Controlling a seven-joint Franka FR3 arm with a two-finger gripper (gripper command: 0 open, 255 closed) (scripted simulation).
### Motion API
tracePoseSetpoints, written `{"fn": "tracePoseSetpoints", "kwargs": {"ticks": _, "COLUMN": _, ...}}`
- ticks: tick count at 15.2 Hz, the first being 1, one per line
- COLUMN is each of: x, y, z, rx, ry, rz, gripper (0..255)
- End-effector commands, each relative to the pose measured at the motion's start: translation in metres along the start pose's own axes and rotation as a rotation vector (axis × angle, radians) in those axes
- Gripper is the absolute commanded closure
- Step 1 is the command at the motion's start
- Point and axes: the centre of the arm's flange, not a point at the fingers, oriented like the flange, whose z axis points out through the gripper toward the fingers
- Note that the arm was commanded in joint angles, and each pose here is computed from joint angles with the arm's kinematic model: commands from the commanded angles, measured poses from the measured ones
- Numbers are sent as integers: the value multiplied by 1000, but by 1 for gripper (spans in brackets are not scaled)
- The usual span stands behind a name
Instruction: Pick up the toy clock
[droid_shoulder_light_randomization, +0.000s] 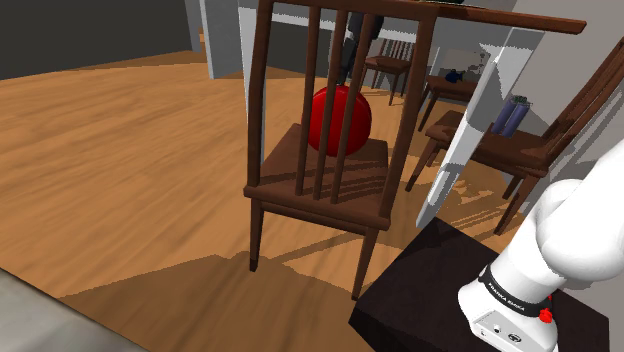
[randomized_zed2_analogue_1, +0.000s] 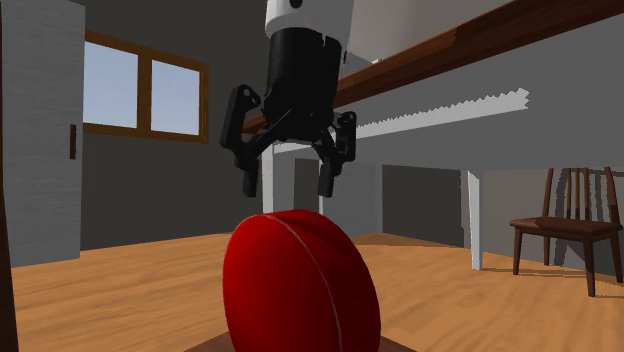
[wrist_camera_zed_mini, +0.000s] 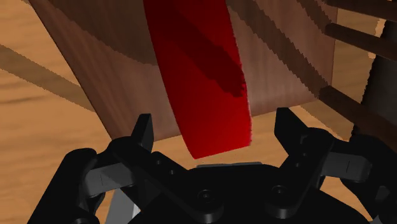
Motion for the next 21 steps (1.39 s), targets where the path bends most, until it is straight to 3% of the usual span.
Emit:
{"fn": "tracePoseSetpoints", "kwargs": {"ticks": 1, "x": 4, "y": -1, "z": 10, "rx": 0, "ry": 0, "rz": -16, "gripper": 0}}
{"fn": "tracePoseSetpoints", "kwargs": {"ticks": 8, "x": 0, "y": 0, "z": 39, "rx": 0, "ry": 0, "rz": -16, "gripper": 0}}
{"fn": "tracePoseSetpoints", "kwargs": {"ticks": 9, "x": 0, "y": 0, "z": 40, "rx": 0, "ry": 0, "rz": -16, "gripper": 255}}
{"fn": "tracePoseSetpoints", "kwargs": {"ticks": 18, "x": 0, "y": 0, "z": 39, "rx": 0, "ry": 0, "rz": -16, "gripper": 255}}
{"fn": "tracePoseSetpoints", "kwargs": {"ticks": 21, "x": 2, "y": -1, "z": 23, "rx": 0, "ry": 0, "rz": -16, "gripper": 255}}
